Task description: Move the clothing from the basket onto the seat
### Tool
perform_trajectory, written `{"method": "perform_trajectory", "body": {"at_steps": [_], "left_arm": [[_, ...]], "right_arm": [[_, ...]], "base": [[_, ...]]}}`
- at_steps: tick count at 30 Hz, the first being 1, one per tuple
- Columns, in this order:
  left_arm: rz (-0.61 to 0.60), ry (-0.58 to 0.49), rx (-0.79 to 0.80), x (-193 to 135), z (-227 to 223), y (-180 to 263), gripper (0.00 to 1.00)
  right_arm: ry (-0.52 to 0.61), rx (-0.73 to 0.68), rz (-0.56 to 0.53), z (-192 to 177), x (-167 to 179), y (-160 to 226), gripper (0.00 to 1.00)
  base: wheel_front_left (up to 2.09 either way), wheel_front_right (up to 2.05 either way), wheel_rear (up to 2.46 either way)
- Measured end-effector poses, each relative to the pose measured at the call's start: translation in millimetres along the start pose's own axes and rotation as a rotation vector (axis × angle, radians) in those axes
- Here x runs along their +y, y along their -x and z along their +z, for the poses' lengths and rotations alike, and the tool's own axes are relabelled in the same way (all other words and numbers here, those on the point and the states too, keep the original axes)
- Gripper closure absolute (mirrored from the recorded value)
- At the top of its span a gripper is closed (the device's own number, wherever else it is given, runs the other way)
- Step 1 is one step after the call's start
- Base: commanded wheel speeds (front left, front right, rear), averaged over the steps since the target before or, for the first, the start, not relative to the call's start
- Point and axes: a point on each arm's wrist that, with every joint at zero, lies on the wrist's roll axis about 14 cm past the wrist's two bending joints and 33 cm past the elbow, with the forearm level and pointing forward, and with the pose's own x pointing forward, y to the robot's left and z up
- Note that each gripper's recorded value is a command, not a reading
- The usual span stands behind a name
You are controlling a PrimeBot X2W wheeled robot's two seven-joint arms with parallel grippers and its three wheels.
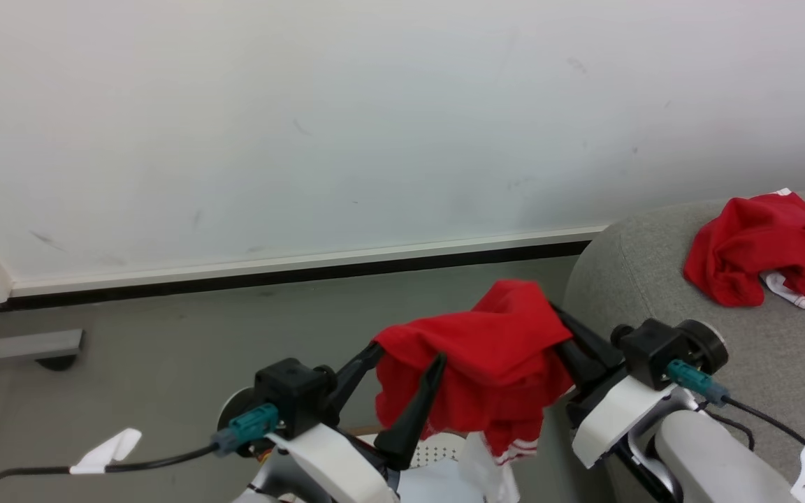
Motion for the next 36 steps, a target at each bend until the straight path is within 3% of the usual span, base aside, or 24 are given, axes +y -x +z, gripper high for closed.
{"method": "perform_trajectory", "body": {"at_steps": [10,22,36], "left_arm": [[-0.048,0.034,0.053,-12.3,-36.2,-9.0,0.0],[-0.181,0.076,0.112,-51.1,-71.1,-28.9,0.0],[-0.325,0.11,0.149,-91.9,-90.8,-51.4,0.0]], "right_arm": [[0.067,-0.081,-0.154,31.2,-59.9,22.0,1.0],[0.14,-0.101,-0.333,48.2,-116.2,79.5,1.0],[0.187,-0.099,-0.473,58.1,-152.7,127.7,1.0]], "base": [[0.0,0.0,0.0],[0.0,0.0,0.0],[0.0,0.0,0.0]]}}
